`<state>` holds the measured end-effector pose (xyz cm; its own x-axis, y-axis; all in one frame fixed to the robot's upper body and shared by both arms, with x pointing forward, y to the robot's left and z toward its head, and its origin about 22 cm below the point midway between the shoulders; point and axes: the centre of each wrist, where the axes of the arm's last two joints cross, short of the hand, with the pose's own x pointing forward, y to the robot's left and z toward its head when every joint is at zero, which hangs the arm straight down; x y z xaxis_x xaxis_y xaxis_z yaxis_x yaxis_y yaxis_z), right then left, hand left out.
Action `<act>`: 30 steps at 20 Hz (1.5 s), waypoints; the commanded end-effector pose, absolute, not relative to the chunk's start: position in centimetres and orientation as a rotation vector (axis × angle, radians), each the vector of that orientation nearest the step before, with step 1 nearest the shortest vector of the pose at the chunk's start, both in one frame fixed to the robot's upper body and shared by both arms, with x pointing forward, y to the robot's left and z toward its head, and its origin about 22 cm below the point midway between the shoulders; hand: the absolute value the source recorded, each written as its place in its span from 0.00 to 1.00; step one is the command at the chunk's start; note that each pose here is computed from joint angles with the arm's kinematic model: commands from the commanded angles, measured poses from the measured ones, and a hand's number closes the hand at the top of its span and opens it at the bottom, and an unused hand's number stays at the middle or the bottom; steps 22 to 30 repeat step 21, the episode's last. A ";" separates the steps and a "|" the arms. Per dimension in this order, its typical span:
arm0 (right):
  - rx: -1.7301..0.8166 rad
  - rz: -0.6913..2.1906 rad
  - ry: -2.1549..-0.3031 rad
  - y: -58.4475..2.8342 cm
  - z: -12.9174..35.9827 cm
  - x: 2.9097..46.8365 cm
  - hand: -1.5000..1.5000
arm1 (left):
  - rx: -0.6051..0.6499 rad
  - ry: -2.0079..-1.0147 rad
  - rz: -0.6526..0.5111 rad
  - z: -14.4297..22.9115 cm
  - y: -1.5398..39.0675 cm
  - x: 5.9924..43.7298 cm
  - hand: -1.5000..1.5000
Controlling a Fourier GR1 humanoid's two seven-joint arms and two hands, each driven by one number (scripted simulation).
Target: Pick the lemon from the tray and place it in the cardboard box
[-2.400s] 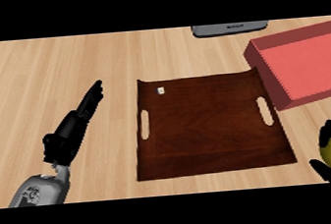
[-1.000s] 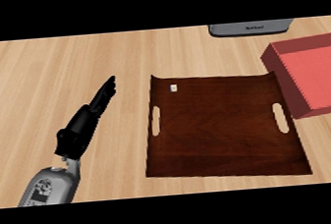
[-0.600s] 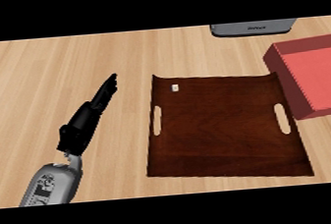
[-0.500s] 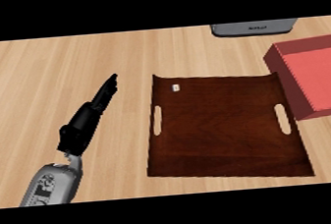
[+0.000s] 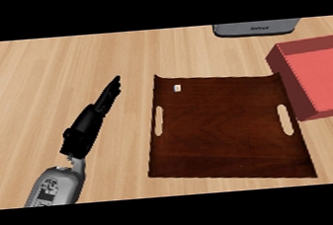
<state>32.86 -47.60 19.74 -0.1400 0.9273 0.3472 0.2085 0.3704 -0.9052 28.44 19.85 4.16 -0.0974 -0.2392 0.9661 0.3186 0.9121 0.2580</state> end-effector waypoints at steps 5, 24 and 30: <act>-0.787 0.750 -1.471 -48.2 15.4 35.3 0.00 | -0.075 -1.603 -0.466 3.3 19.0 29.2 0.50; -0.456 0.024 -1.835 -54.0 16.9 32.9 0.00 | -0.062 -1.623 -0.478 4.3 19.6 29.4 0.50; -0.456 0.024 -1.835 -54.0 16.9 32.9 0.00 | -0.062 -1.623 -0.478 4.3 19.6 29.4 0.50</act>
